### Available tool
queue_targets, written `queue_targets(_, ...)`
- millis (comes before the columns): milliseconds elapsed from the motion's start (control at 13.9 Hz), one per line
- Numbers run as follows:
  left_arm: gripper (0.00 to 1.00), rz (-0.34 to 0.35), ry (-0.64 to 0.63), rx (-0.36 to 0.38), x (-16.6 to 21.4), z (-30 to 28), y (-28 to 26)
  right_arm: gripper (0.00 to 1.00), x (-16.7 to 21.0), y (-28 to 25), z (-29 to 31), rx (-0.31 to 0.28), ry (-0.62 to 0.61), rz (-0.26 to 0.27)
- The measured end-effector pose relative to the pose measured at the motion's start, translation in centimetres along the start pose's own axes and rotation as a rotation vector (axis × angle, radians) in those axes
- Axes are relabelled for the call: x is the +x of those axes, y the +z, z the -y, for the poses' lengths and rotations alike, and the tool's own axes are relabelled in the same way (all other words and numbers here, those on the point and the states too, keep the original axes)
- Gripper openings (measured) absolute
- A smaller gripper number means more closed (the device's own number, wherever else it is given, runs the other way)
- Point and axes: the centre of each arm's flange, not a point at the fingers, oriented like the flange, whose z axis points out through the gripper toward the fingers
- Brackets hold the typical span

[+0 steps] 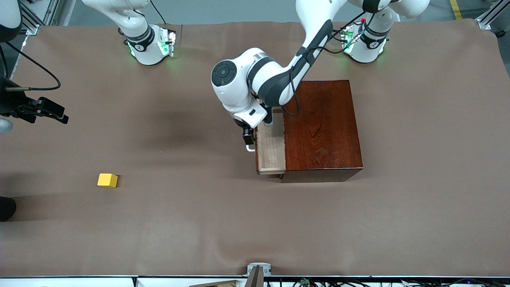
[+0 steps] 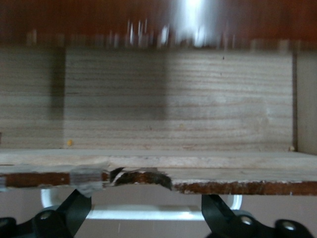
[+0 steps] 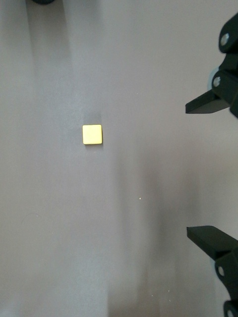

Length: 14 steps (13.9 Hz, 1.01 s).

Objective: Open drawer, take yellow block, close drawer
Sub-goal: 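Push the drawer fully into the box with the left gripper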

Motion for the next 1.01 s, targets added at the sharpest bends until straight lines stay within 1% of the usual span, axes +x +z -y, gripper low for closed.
queue_targets(72,1.00,-0.055,-0.020,0.020,1.4,-0.8,1.0,1.00,0.0,0.0,0.0,0.000,0.000,0.000)
queue_targets(144,1.00,-0.087,-0.029,0.032,2.3,-1.4,1.5,1.00,0.0,0.0,0.0,0.000,0.000,0.000)
queue_targets(216,1.00,-0.111,-0.030,0.025,2.8,-1.8,1.7,1.00,0.0,0.0,0.0,0.000,0.000,0.000)
queue_targets(432,1.00,-0.155,-0.014,0.002,3.4,-2.1,2.0,1.00,0.0,0.0,0.0,0.000,0.000,0.000)
queue_targets(648,1.00,-0.172,0.024,-0.009,3.3,-1.9,1.9,1.00,0.0,0.0,0.0,0.000,0.000,0.000)
queue_targets(1008,1.00,-0.179,0.066,-0.018,2.7,-1.2,1.7,1.00,0.0,0.0,0.0,0.000,0.000,0.000)
